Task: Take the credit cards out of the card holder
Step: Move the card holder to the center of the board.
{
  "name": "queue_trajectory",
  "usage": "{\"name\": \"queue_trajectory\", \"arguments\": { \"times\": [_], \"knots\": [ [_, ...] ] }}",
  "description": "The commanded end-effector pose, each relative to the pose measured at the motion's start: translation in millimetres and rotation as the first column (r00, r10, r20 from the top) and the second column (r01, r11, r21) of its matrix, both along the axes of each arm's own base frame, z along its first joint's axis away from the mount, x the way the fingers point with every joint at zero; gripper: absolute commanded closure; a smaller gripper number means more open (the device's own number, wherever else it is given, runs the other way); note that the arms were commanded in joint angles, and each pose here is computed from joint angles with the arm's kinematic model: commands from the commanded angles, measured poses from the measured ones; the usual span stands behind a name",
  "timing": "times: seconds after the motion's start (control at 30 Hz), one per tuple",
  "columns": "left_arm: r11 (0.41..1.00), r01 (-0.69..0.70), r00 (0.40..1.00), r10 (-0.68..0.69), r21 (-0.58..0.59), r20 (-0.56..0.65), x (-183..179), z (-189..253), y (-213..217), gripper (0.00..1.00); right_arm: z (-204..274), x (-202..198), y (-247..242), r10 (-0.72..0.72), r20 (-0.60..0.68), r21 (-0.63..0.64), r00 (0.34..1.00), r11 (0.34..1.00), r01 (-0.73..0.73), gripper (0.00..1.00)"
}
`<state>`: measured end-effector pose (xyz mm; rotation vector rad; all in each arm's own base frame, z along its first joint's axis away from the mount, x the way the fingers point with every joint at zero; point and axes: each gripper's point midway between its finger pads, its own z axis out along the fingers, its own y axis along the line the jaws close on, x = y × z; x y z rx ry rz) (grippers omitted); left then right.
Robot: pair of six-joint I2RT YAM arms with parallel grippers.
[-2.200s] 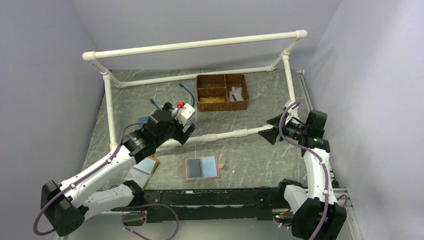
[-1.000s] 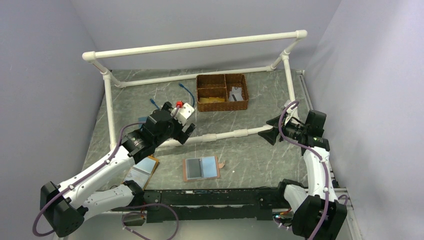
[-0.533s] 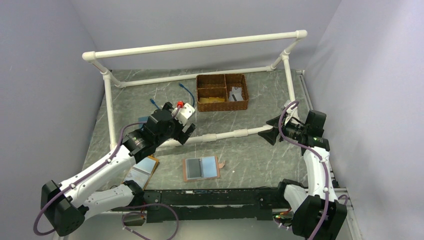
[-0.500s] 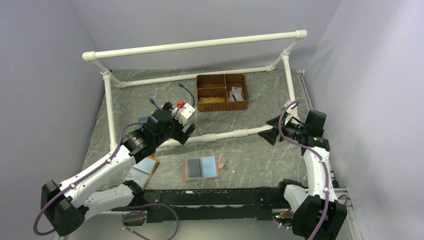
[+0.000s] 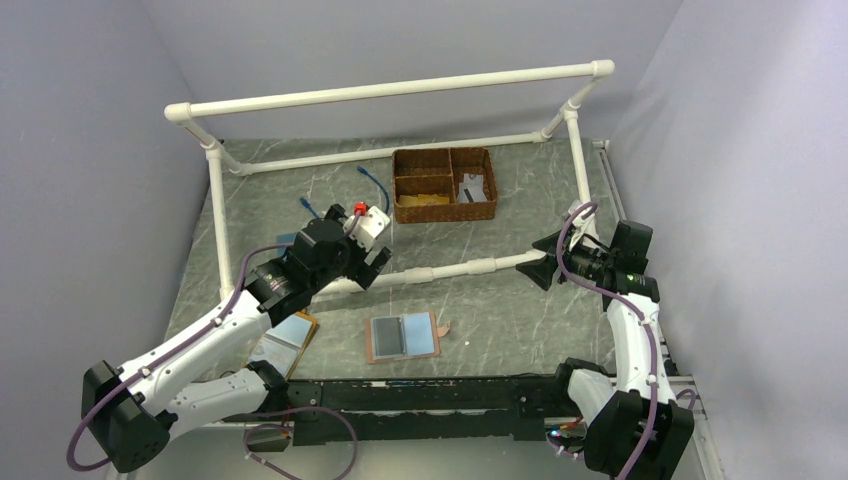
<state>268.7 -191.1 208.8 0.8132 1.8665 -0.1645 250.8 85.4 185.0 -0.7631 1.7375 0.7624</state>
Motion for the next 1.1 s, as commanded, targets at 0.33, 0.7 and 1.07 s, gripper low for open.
{"name": "queue_trajectory", "arguments": {
  "times": [0.33,0.7,1.07],
  "knots": [
    [0.996,0.015,1.0,-0.013,-0.082,0.028,1.8,25.5,-9.2,0.01,20.5,5.0,-1.6,0.022,0.07,-0.028,0.997,0.999,-0.02,0.25],
    [0.994,0.046,0.998,-0.048,-0.101,-0.027,-2.9,21.1,-18.7,0.01,23.3,2.6,-2.0,0.025,0.073,-0.043,0.997,0.999,-0.022,0.25],
    [0.986,0.062,0.992,-0.078,-0.157,-0.098,-7.0,18.1,-30.1,0.01,14.3,-3.4,4.7,0.076,0.018,-0.067,0.997,0.995,-0.075,0.25]
  ]
}}
